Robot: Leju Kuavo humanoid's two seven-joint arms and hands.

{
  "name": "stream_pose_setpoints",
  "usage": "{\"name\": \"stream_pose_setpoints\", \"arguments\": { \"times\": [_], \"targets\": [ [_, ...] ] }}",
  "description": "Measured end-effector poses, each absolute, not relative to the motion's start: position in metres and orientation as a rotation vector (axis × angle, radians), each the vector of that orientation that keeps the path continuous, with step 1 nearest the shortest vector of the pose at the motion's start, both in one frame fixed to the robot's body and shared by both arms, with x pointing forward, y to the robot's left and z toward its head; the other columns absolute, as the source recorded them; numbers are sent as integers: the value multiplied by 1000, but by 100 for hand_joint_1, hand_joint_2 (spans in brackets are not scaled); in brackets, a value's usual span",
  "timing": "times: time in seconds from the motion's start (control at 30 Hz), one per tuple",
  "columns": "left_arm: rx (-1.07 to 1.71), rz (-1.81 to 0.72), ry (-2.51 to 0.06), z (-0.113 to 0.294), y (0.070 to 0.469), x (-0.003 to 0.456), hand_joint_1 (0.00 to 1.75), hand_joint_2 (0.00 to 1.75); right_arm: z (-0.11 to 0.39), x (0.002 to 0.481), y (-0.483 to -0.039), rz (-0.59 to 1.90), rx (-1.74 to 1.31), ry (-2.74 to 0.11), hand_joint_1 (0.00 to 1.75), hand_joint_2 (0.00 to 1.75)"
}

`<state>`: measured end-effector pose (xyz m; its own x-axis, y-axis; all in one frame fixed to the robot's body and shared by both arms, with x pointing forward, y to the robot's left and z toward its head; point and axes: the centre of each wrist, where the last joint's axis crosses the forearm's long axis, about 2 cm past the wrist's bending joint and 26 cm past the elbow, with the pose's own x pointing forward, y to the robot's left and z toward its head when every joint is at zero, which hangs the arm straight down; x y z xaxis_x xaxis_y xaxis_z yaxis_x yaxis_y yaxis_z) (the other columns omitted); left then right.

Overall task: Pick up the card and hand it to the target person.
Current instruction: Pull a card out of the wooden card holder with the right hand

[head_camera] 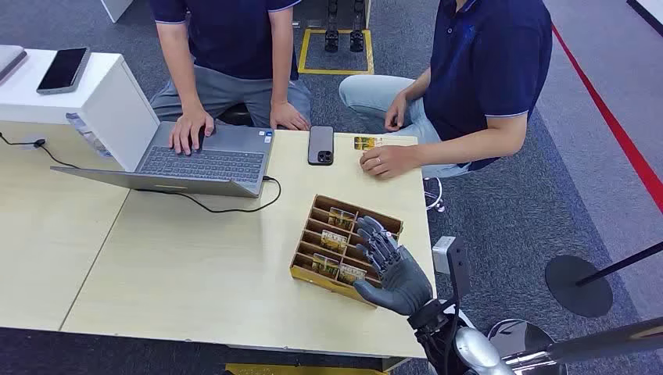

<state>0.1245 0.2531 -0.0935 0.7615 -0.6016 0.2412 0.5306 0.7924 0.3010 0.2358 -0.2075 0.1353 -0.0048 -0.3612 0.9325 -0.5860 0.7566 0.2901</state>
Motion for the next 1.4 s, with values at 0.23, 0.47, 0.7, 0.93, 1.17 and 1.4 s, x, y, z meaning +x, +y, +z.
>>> {"name": "stream_pose_setpoints", "arguments": {
  "times": [0.23,0.47,0.7,0.93,1.17,1.4],
  "targets": [
    [223,-621,-340,-93,253,127,0,0,139,235,-202,307,727,-1633,39,175],
    [239,-604,-339,-93,254,125,0,0,147,230,-187,625,173,-1714,42,175],
    [241,-598,-335,-94,256,124,0,0,147,223,-176,667,184,-1714,56,175],
    [251,-592,-327,-94,257,123,0,0,148,217,-169,801,-72,-1767,137,175],
    [260,-592,-316,-94,257,121,0,0,152,206,-150,872,-355,-1878,151,175],
    [264,-594,-307,-95,257,121,0,0,151,204,-146,830,-348,-1900,99,175]
  ]
}}
